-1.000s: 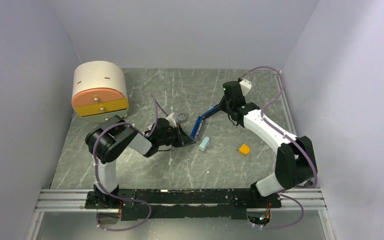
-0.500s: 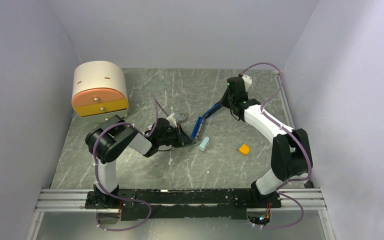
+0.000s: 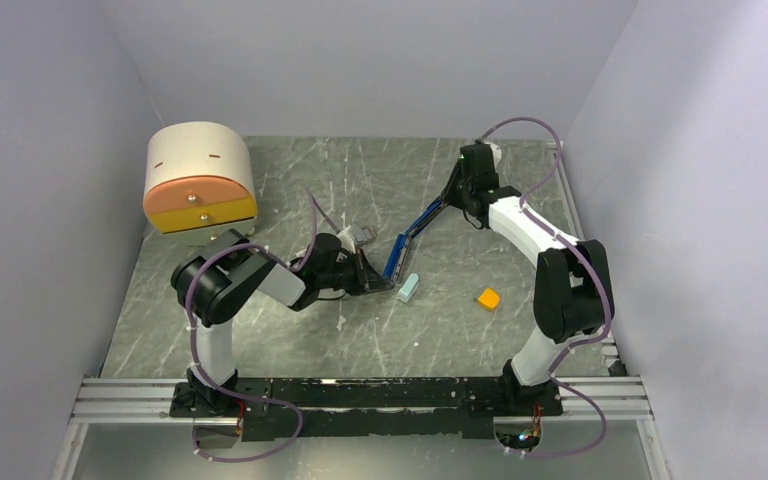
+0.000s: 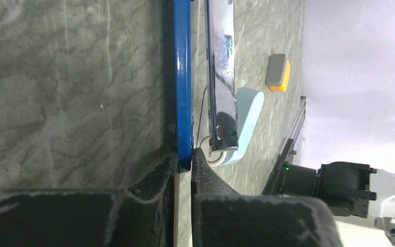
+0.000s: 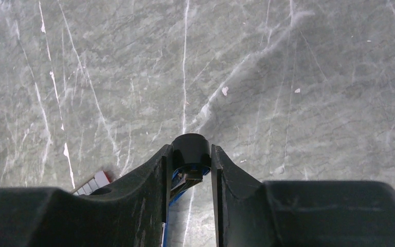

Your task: Load the staples into the stapler

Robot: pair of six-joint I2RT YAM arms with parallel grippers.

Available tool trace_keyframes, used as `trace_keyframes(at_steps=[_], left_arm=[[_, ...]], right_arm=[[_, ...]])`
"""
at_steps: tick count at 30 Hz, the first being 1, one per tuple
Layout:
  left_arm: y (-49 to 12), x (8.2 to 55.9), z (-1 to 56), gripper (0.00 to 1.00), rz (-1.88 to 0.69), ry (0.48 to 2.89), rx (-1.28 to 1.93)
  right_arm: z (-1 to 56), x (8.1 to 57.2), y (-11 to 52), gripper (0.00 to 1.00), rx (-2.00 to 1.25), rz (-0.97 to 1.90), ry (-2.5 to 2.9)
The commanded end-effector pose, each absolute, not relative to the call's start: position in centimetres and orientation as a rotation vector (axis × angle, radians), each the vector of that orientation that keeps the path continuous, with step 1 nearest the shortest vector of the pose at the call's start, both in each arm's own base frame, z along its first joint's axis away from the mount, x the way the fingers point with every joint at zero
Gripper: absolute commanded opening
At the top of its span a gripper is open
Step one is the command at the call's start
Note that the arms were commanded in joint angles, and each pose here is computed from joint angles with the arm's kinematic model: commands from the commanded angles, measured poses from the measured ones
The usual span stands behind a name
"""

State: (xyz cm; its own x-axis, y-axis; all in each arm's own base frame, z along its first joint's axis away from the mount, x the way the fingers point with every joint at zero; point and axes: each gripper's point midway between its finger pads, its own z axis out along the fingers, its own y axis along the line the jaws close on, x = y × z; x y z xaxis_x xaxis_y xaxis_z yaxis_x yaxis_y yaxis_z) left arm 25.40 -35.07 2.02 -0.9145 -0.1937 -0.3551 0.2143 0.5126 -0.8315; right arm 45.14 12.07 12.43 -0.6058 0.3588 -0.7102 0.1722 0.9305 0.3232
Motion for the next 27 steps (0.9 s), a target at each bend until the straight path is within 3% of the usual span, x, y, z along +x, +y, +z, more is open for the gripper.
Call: trace_keyframes(at_steps=[1, 12, 15, 18, 27], left_arm=[[-34.4, 23.4, 0.2, 0.05, -1.415, 2.520, -0.089], [-34.0, 24.2, 0.7, 0.05, -1.384, 2.578, -0.228], [-33.9, 24.3, 0.7, 0.06, -1.379, 2.590, -0.246], [-33.9, 24.5, 0.7, 0.05, -1.369, 2.591, -0.247], [-33.8, 24.6, 1.0, 0.05, -1.362, 2.579, -0.235]], right_arm=[[12.8, 44.8, 12.0, 0.35, 0.376, 0.273, 2.257], [14.9, 43.4, 12.1, 0.55, 0.308, 0.313, 2.284], [15.9, 42.9, 12.7, 0.71, 0.286, 0.365, 2.267], [16.4, 42.0, 13.7, 0.79, 0.220, 0.445, 2.255], [13.9, 39.0, 17.0, 0.80, 0.139, 0.551, 2.325]])
